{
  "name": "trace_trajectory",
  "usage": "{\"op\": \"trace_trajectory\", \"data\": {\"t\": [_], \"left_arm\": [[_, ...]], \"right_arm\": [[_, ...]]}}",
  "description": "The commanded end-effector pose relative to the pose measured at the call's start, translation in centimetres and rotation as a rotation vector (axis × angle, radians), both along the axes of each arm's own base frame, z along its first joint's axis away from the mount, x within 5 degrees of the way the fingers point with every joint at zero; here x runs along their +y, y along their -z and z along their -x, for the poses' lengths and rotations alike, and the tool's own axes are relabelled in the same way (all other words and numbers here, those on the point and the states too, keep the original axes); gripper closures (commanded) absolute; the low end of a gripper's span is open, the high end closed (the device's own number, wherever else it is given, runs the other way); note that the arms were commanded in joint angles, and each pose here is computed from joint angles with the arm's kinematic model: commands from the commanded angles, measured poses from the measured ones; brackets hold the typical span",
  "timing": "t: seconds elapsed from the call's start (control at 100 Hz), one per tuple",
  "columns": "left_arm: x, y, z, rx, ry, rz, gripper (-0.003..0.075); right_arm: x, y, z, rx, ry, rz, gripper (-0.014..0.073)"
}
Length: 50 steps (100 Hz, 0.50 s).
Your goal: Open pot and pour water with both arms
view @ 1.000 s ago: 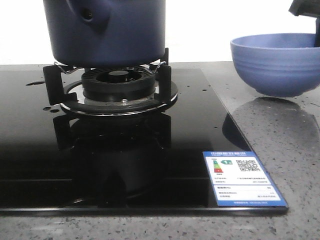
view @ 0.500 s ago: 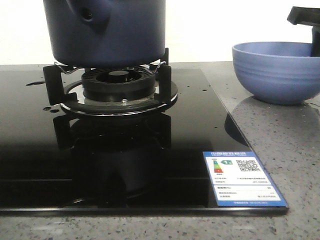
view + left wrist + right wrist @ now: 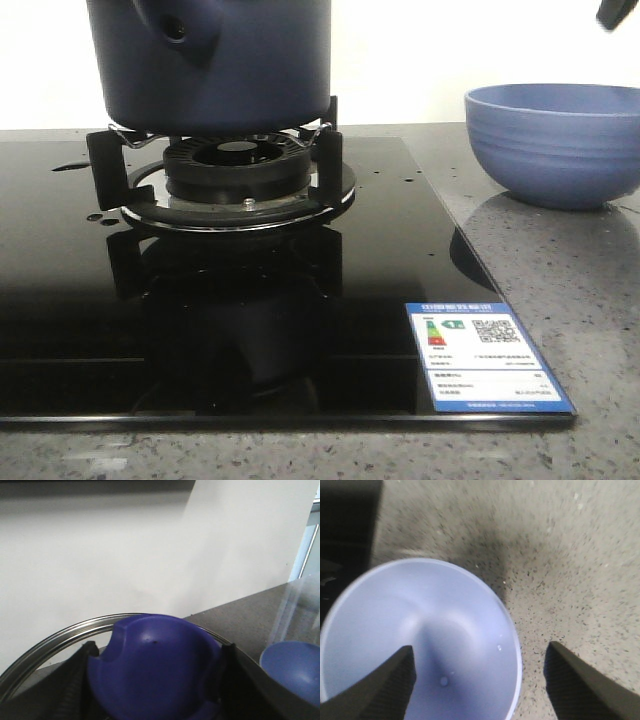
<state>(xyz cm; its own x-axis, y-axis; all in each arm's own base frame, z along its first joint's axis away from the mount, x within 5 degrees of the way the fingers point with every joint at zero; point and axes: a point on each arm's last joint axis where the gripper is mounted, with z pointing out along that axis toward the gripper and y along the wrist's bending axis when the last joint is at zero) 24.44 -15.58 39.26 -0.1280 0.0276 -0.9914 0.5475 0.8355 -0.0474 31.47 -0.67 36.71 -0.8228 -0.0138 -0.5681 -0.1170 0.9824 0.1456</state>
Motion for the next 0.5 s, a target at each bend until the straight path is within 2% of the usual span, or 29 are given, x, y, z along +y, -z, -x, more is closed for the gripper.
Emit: {"op": "trace_trajectory", "data": {"t": [0.0,0.22,0.49], "left_arm": [[-0.2,-2.1,-0.2,-0.114,-0.052,0.081,0.0384],[-1.5,0.2,-2.0,-0.061,-0.058,0.042,0.0384],[-1.6,0.5,-2.6,-0.082,-0.088,0.05,0.0384]], "right_arm": [[0.0,-3.5,1.7,-0.139,0.006,-0.001,0.0104],[0.2,-4.8,3.0,-0.179,0.003,-0.006,0.0104],[0.3,-4.9,3.0,-0.184,0.002,-0.02,0.0104]]}}
